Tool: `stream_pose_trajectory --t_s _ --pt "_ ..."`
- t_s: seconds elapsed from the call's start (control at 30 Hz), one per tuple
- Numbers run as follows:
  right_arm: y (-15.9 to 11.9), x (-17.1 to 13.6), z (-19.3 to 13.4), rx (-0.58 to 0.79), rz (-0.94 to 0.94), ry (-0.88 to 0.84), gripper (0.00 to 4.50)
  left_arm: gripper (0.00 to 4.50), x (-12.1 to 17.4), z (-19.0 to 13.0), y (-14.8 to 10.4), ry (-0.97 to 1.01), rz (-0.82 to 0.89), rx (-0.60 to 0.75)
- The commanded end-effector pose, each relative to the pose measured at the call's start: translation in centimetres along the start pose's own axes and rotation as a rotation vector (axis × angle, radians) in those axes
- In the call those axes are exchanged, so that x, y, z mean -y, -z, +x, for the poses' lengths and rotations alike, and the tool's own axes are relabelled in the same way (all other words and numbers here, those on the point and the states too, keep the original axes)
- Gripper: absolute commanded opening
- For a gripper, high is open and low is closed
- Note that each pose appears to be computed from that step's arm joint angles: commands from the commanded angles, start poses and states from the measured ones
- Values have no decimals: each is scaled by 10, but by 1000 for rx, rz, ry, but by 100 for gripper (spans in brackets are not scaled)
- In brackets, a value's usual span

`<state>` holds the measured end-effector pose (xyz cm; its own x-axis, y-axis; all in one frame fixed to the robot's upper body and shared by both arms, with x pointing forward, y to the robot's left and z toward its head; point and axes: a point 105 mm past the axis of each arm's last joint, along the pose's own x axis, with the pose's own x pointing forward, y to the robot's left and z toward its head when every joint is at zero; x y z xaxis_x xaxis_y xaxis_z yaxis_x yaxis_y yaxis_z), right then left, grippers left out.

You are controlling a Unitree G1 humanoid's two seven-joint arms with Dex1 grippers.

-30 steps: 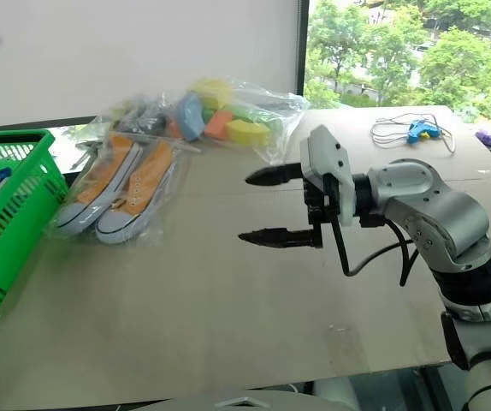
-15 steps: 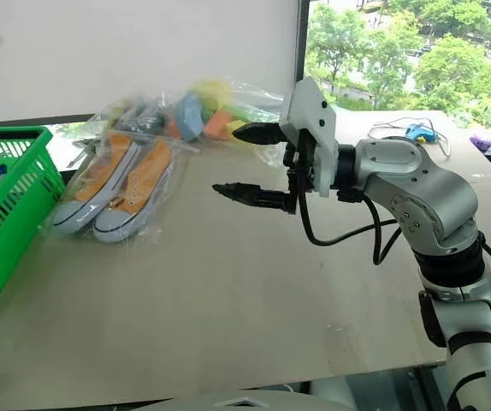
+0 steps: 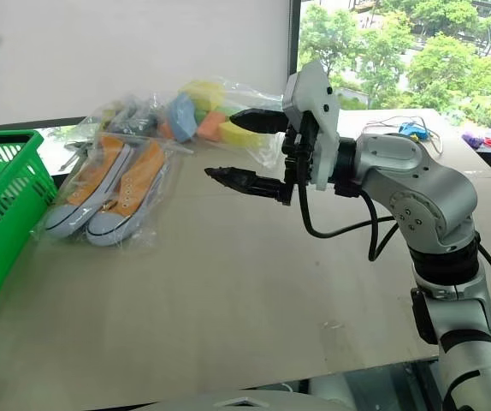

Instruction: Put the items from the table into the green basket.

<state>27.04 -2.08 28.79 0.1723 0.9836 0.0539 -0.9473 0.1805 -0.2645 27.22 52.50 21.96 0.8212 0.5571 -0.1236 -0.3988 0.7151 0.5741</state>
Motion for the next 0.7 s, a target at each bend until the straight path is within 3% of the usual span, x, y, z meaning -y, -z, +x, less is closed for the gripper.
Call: stream_pose_trajectory --t_s 0.03,0.3,0.4,0.57,0.7 --pt "-19 3 -2 46 -38 12 450 102 -10 -3 -17 -24 32 62" --pt "-21 3 -1 50 -38 10 450 102 -6 -2 -14 -12 17 62" --pt "-23 4 -1 62 -34 12 450 176 -4 -2 -13 4 -18 58" --pt "-23 4 -1 66 -34 19 450 413 -8 -1 -19 -37 -1 77" --pt "-21 9 -3 64 -28 56 450 413 -5 0 -47 -44 -10 183"
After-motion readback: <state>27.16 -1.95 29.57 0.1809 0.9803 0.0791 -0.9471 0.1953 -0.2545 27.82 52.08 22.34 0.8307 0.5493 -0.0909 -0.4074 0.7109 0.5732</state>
